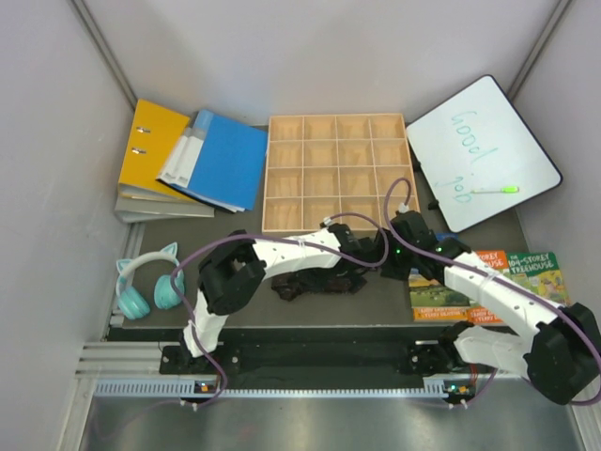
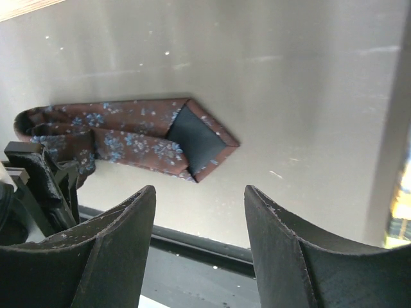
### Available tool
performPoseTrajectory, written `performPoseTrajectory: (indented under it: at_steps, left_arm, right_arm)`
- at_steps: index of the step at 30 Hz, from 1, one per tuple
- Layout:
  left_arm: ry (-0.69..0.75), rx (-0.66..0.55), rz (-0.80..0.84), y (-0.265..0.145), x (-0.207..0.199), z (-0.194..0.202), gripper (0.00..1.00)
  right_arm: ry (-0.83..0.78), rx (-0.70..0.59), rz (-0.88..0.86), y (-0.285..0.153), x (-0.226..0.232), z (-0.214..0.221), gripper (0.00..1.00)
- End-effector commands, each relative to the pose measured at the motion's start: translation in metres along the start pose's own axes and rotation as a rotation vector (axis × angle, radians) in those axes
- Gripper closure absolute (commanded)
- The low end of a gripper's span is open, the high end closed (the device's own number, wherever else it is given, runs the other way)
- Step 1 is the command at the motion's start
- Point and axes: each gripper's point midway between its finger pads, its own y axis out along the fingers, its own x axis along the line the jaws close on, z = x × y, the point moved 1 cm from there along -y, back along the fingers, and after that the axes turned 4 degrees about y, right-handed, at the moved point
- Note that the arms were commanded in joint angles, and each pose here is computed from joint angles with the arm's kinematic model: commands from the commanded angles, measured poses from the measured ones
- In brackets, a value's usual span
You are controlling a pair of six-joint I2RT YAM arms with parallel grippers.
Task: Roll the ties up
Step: Roll the tie at the center of the board.
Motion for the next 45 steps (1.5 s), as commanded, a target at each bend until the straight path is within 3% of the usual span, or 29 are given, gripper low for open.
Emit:
performPoseTrajectory:
  at_steps: [1,4,11,16,20,24,32,35,39,40,42,45]
  left_arm:
    - [-0.022,-0.050,0.082,-0.010,-0.032,-0.019,0.41]
    - [-0.029,-0.061,0.141,-0.018,-0.041,-0.025,0.35]
    - [-0.066,-0.117,0.269,-0.041,-0.047,-0.038,0.32]
    - [-0.140,-0.220,0.385,-0.076,-0.024,-0.051,0.28]
    - [-0.205,-0.286,0.391,-0.094,0.012,-0.053,0.31]
    - [-0.307,-0.305,0.395,-0.096,0.061,-0.035,0.34]
    - [-0.495,-0.243,0.430,-0.027,0.128,0.014,0.38]
    - [-0.524,-0.224,0.467,-0.023,0.126,0.026,0.48]
    - [-0.558,-0.205,0.560,-0.027,0.116,0.043,0.74]
    - [-0.554,-0.174,0.573,-0.022,0.111,0.053,0.86]
    - [-0.575,-0.135,0.588,-0.018,0.106,0.065,0.99]
    - [-0.591,-0.063,0.629,-0.014,0.094,0.083,1.00]
  right_arm:
    - [-0.001,-0.065,-0.127,-0.017,0.029,-0.017,0.41]
    - [0.010,-0.082,-0.123,-0.024,0.025,-0.022,0.41]
    - [0.031,-0.144,-0.119,-0.048,0.019,-0.037,0.39]
    - [0.038,-0.145,-0.131,-0.053,0.021,-0.037,0.38]
    - [0.035,-0.126,-0.168,-0.052,0.029,-0.035,0.38]
    - [0.025,-0.061,-0.195,-0.043,0.038,-0.028,0.39]
    - [-0.087,0.010,-0.249,-0.023,0.110,0.009,0.40]
    - [-0.163,0.059,-0.227,-0.005,0.139,0.024,0.41]
    - [-0.225,0.043,-0.148,0.016,0.153,0.009,0.41]
    - [-0.244,0.037,-0.136,0.019,0.157,0.004,0.41]
    - [-0.297,0.051,-0.103,0.034,0.169,-0.004,0.41]
    - [-0.357,0.085,-0.064,0.055,0.182,-0.009,0.42]
